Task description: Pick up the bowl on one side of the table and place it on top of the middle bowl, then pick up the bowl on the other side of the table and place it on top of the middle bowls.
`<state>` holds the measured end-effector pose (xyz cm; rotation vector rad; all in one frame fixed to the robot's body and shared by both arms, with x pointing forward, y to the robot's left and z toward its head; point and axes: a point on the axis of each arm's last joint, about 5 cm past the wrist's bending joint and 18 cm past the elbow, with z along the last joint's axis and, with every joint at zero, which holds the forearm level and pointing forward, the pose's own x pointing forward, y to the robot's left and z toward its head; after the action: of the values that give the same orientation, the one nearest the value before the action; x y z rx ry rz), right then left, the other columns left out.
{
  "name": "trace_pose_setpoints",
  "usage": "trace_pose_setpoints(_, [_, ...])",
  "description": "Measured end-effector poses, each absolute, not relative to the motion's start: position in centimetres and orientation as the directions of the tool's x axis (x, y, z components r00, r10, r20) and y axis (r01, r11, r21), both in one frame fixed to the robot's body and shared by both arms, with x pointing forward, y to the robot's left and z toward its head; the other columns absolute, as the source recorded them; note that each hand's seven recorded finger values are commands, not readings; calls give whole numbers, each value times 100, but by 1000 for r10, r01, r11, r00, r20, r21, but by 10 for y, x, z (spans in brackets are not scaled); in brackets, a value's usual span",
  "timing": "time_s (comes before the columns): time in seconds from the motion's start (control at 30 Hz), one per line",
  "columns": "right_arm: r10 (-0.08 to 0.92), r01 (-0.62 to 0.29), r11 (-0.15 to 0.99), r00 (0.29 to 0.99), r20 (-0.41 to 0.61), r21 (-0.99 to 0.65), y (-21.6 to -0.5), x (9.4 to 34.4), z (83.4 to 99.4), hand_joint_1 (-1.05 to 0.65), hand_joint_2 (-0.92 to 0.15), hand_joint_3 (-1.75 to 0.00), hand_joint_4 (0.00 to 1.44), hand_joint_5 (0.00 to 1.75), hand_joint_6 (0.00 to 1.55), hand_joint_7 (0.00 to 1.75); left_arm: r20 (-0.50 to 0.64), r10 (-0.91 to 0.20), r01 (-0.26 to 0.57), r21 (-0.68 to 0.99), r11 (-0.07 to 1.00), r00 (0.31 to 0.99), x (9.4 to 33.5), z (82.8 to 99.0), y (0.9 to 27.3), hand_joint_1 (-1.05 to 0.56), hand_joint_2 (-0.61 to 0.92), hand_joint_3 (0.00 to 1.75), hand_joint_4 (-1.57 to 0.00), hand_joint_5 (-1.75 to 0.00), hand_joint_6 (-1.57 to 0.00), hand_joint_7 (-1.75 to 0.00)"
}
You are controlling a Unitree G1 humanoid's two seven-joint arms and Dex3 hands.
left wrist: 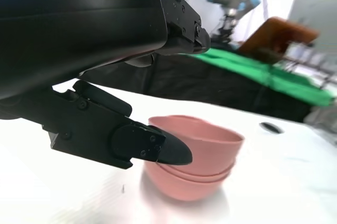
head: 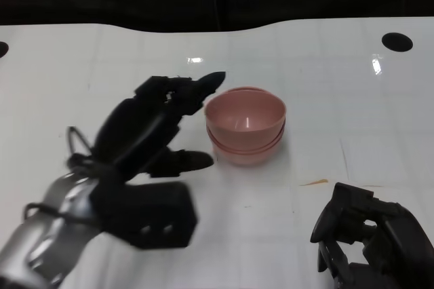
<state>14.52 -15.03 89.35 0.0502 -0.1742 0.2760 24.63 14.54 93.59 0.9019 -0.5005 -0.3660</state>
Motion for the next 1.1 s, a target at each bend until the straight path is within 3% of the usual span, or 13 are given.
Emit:
trace_pose_setpoints(0.23, [270, -279, 960, 946, 179, 26, -150, 146, 894, -12, -53, -124, 80, 167, 76, 135, 232, -497, 111, 817, 567, 836, 239, 938, 155, -58, 92, 19, 0, -41, -18, -1])
trace_pose_setpoints(0.33, [270, -279, 960, 947, 176, 28, -150, 145, 893, -13, -51, -124, 79, 168, 76, 136, 264, -479, 97, 791, 605, 837, 226, 938, 164, -51, 92, 15, -7, -47, -24, -4])
trace_pose_setpoints(0.5, [272, -280, 960, 946, 179, 26, -150, 146, 894, -12, -51, -125, 79, 168, 75, 136, 288, -434, 94, 734, 673, 854, 200, 925, 188, -48, 92, 14, -19, -55, -34, -8])
trace_pose_setpoints(0.7, [276, -285, 958, 943, 186, 25, -149, 148, 895, -12, -51, -125, 78, 168, 75, 137, 313, -431, 82, 723, 686, 846, 197, 925, 191, -47, 92, 14, -20, -56, -35, -8])
trace_pose_setpoints(0.77, [274, -283, 959, 945, 181, 26, -149, 147, 894, -12, -51, -125, 78, 168, 75, 137, 348, -399, 95, 642, 761, 848, 192, 923, 190, -32, 92, 17, -62, -79, -75, -27])
trace_pose_setpoints(0.83, [272, -281, 959, 947, 171, 28, -150, 146, 893, -12, -51, -125, 78, 168, 75, 137, 384, -321, 124, 457, 881, 866, 177, 917, 186, -25, 92, 20, -78, -92, -93, -36])
trace_pose_setpoints(0.9, [272, -281, 959, 948, 166, 30, -150, 146, 893, -12, -51, -126, 78, 168, 75, 137, 374, -262, 151, 301, 942, 890, 161, 910, 183, -19, 85, 36, -81, -103, -98, -48])
trace_pose_setpoints(0.97, [273, -282, 959, 947, 167, 29, -149, 147, 894, -12, -52, -125, 78, 169, 75, 137, 355, -233, 162, 218, 962, 905, 150, 905, 183, -15, 63, 82, -81, -118, -93, -72])
trace_pose_setpoints(1.0, [274, -283, 959, 947, 168, 29, -149, 147, 894, -12, -52, -125, 78, 169, 75, 138, 354, -223, 163, 192, 968, 908, 147, 904, 183, -14, 58, 92, -81, -122, -92, -80])
trace_pose_setpoints(1.1, [273, -282, 959, 947, 171, 28, -149, 147, 894, -12, -52, -125, 78, 169, 74, 138, 354, -213, 165, 162, 973, 910, 143, 903, 181, -13, 52, 104, -81, -127, -90, -88])
